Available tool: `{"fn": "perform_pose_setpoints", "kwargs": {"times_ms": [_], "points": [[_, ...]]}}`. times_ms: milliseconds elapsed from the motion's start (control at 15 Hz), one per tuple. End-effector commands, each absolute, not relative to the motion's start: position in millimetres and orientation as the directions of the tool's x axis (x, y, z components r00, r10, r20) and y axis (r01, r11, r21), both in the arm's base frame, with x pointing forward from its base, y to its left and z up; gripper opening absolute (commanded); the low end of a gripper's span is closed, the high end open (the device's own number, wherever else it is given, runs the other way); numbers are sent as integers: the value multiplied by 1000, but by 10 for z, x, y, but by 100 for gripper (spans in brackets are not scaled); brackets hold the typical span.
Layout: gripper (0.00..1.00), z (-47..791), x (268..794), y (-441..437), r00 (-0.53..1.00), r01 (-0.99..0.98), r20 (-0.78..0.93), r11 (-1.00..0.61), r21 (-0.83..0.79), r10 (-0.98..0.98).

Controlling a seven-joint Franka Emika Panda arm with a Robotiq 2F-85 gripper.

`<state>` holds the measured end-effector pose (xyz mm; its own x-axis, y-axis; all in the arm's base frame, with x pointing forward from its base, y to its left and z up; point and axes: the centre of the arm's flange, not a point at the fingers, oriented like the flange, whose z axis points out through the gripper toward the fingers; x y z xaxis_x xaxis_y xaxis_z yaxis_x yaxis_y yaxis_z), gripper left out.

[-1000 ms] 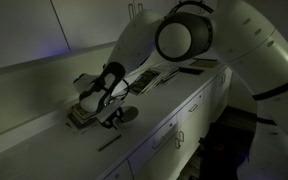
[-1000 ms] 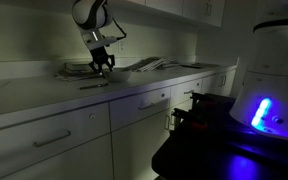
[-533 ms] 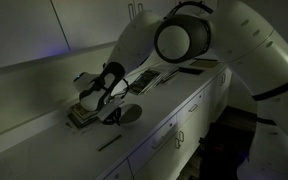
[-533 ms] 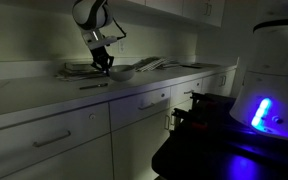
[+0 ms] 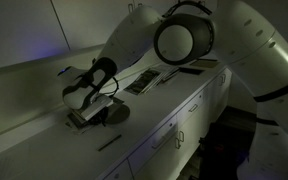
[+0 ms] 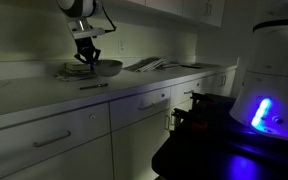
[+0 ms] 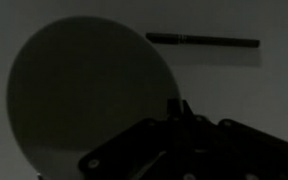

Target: Move the bowl slightly to the left

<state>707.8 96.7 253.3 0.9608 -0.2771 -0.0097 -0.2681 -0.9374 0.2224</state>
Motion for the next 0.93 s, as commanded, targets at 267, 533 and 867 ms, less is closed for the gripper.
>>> {"fn": "perform_pose_setpoints", "kwargs": {"times_ms": [267,533,867], "points": [[1,2690,7686,1288,953,-292,-51,-949,123,-299],[1,2527,7942,1393,951,-289,-75,-950,115,-299],[1,2335,8038,1498,968,-213,-112,-971,107,-225]]}}
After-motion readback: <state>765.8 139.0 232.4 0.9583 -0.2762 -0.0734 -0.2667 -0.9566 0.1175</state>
